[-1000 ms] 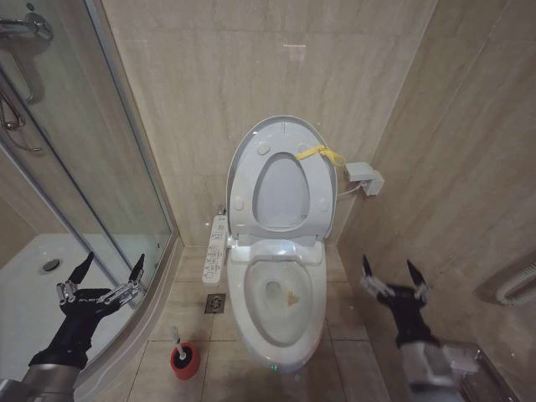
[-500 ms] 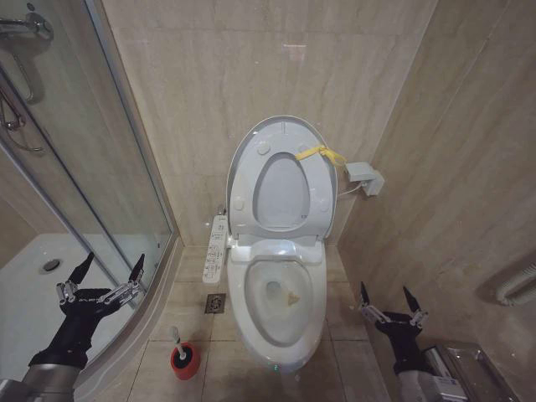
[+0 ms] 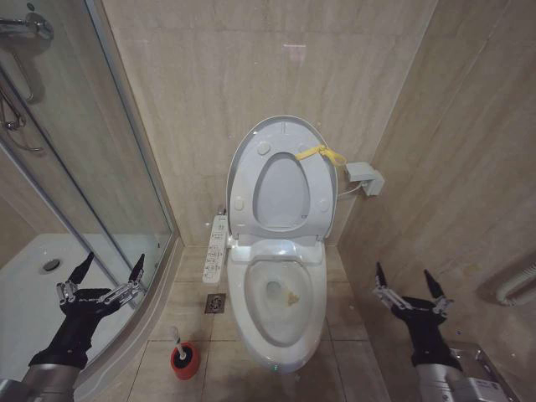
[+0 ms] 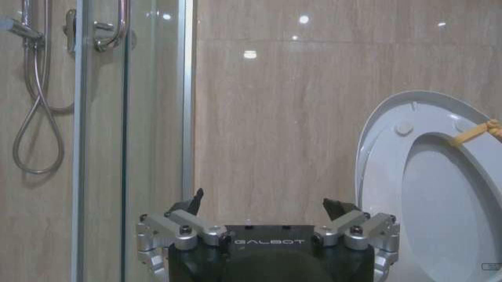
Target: Open the toilet lid, clean the toilet bowl with a toilet brush, close the toilet lid, and flush.
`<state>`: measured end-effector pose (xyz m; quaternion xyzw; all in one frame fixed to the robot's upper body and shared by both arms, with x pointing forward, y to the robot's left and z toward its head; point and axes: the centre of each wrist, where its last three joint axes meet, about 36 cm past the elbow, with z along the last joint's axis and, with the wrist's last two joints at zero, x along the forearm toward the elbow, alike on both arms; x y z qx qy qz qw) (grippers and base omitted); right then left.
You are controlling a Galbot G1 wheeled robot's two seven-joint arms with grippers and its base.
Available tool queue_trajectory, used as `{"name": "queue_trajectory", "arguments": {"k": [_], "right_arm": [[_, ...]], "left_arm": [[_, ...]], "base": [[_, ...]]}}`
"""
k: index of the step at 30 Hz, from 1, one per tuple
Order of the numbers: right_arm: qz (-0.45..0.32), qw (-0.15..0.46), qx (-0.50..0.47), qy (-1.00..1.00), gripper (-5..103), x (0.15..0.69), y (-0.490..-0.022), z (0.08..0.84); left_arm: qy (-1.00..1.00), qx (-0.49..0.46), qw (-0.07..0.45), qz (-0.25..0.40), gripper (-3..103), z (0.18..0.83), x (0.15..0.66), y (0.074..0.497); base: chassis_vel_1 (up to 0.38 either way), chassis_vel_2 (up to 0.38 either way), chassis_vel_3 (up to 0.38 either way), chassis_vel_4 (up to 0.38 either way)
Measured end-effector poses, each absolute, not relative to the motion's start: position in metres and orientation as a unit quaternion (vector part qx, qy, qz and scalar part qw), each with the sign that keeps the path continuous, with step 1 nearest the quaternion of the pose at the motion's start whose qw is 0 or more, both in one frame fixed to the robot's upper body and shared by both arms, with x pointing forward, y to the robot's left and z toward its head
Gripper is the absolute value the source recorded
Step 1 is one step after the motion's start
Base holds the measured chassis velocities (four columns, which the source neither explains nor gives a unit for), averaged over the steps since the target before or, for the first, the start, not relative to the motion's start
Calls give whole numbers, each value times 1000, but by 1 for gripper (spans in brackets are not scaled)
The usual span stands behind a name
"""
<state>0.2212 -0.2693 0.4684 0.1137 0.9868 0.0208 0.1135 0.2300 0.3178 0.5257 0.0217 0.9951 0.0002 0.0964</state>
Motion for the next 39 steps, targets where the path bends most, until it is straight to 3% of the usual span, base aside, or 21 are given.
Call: {"name": "queue_trajectory", "arguments": {"k": [29,39], "right_arm": [[36,112,128,985,100,220,-267,470],[36,111,128,985,100,220,-267,470]], "left_arm": [[995,22,96,0,100,526,230,318],[996,-1,84,4,100,498,239,330]], "base": [[0,0,0,0],[0,0,0,0]]}}
